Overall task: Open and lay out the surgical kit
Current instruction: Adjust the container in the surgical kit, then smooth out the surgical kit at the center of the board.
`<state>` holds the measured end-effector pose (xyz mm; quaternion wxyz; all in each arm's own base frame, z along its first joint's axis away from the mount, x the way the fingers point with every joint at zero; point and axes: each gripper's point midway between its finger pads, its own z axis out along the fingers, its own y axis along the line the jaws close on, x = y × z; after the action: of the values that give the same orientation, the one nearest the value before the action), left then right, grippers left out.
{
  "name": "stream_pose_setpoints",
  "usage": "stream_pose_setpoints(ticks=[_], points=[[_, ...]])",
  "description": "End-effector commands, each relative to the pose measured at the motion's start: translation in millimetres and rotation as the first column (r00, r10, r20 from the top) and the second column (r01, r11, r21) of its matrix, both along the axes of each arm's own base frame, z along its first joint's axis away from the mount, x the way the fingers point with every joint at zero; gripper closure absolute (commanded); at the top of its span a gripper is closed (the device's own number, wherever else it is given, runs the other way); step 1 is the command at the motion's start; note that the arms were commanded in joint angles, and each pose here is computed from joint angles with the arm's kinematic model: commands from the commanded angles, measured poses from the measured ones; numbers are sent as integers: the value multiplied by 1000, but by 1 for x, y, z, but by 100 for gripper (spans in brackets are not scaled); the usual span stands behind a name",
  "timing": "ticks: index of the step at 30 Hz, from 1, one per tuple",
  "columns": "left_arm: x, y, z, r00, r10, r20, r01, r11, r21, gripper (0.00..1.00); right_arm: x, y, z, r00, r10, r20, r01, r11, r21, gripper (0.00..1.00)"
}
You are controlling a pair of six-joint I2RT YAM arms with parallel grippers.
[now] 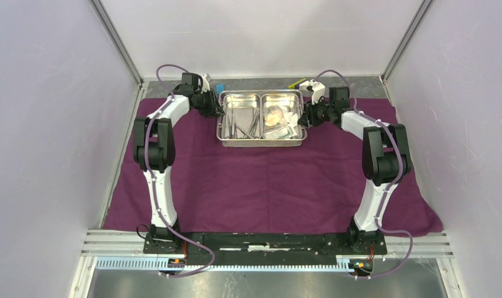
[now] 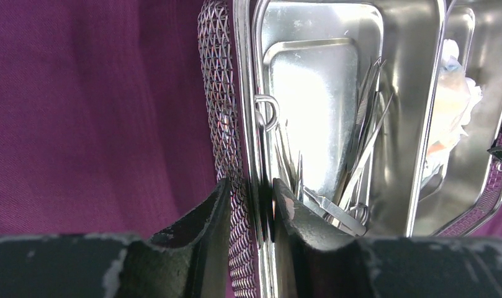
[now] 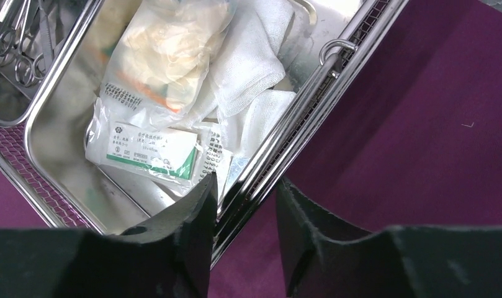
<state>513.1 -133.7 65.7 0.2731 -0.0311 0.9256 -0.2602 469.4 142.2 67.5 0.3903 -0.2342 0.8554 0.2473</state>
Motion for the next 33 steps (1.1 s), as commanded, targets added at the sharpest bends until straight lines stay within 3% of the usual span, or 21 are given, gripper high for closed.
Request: stream_pose_setpoints(ticks=[1,5,10,13,17,24,33], points=[[18,23,-2,999,17,44,-19,998,62,73,8,5,18,993,86,83,-84,996,-35,52],[20,31,18,995,-1,98,-9,996,94,49,8,-12,37,988,77,134,-66,995,-79,32],[19,56,57,982,6,189,-30,991,128,1,-11,-49,62,980,68,189,-45,991,-122,11],[10,77,78,972,-1,237,-30,992,127,0,-36,-74,63,977,93,191,-56,981,-188,3],[-24,107,87,966,-33,255,-8,987,159,0,-86,-113,49,984,127,122,-84,948,-307,2],[-89,161,76,953,-83,290,0,962,273,0,-178,-181,19,990,142,-7,-119,802,-586,2],[-139,186,70,963,-157,218,44,893,448,0,-265,-206,-2,943,230,-239,-332,640,-693,2]])
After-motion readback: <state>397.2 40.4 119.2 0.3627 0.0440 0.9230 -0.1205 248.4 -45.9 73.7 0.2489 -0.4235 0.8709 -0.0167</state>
